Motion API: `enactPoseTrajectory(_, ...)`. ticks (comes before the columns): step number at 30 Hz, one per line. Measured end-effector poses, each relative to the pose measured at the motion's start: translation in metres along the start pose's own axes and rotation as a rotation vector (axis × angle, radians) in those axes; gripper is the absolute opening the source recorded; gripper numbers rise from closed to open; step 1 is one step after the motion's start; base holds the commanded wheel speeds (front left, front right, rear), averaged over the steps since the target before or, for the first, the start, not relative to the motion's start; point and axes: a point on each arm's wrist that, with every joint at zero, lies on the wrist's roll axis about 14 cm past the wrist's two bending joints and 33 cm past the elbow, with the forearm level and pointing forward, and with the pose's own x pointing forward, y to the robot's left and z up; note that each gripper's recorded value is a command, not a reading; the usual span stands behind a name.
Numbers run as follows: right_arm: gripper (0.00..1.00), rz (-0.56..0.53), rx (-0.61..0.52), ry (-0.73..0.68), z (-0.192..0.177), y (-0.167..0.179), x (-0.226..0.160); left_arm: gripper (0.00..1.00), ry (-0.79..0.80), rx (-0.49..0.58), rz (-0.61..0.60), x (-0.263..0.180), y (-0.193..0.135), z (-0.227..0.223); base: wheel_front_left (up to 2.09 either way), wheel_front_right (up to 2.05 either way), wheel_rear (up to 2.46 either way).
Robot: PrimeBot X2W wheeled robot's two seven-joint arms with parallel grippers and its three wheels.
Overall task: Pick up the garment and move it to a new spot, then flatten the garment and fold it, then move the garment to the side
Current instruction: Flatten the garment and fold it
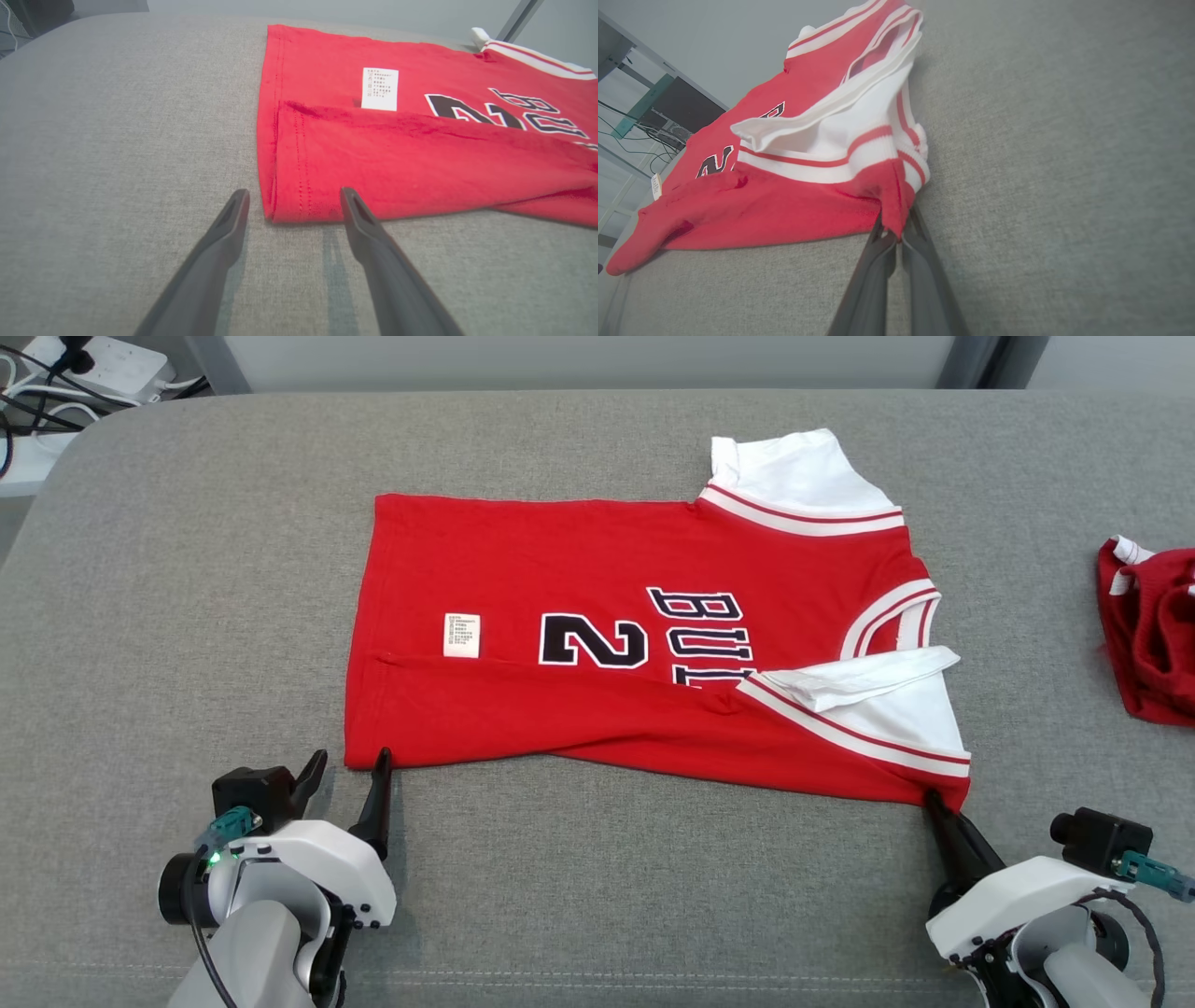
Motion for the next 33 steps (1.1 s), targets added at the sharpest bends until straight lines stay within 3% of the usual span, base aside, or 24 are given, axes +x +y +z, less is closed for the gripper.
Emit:
enactPoseTrajectory(13, 0.0, -0.001, -0.006, -0.01, 0.005, -0.003, 0.002, 1.0, 0.067, -0.101, 0.034, 0.011, 0.002, -0.017, 0.0, 0.0, 0.0)
enactPoseTrajectory(16, 0.0, 0.004, -0.014, -0.009, 0.005, -0.002, 0.003, 0.85, 0.067, -0.141, 0.037, 0.015, -0.001, -0.016, 0.0, 0.0, 0.0)
enactPoseTrajectory(19, 0.0, 0.011, -0.019, -0.016, 0.009, 0.0, 0.005, 0.5, 0.062, -0.188, 0.03, 0.019, -0.006, -0.013, 0.0, 0.0, 0.0)
enactPoseTrajectory(24, 0.0, 0.013, -0.022, -0.018, 0.01, 0.0, 0.005, 0.45, 0.074, -0.231, 0.046, 0.02, -0.003, -0.017, 0.0, 0.0, 0.0)
enactPoseTrajectory(25, 0.0, 0.013, -0.022, -0.018, 0.01, -0.001, 0.005, 0.35, 0.072, -0.242, 0.043, 0.021, -0.004, -0.016, 0.0, 0.0, 0.0)
enactPoseTrajectory(26, 0.0, 0.013, -0.022, -0.019, 0.01, 0.0, 0.005, 0.07, 0.072, -0.259, 0.049, 0.021, -0.004, -0.016, 0.0, 0.0, 0.0)
enactPoseTrajectory(27, 0.0, 0.014, -0.022, -0.019, 0.011, 0.0, 0.005, 0.0, 0.077, -0.275, 0.05, 0.021, -0.006, -0.018, 0.0, 0.0, 0.0)
enactPoseTrajectory(33, 0.0, 0.019, -0.029, -0.026, 0.014, 0.001, 0.006, 0.0, 0.053, -0.324, 0.052, 0.021, -0.007, -0.012, 0.0, 0.0, 0.0)
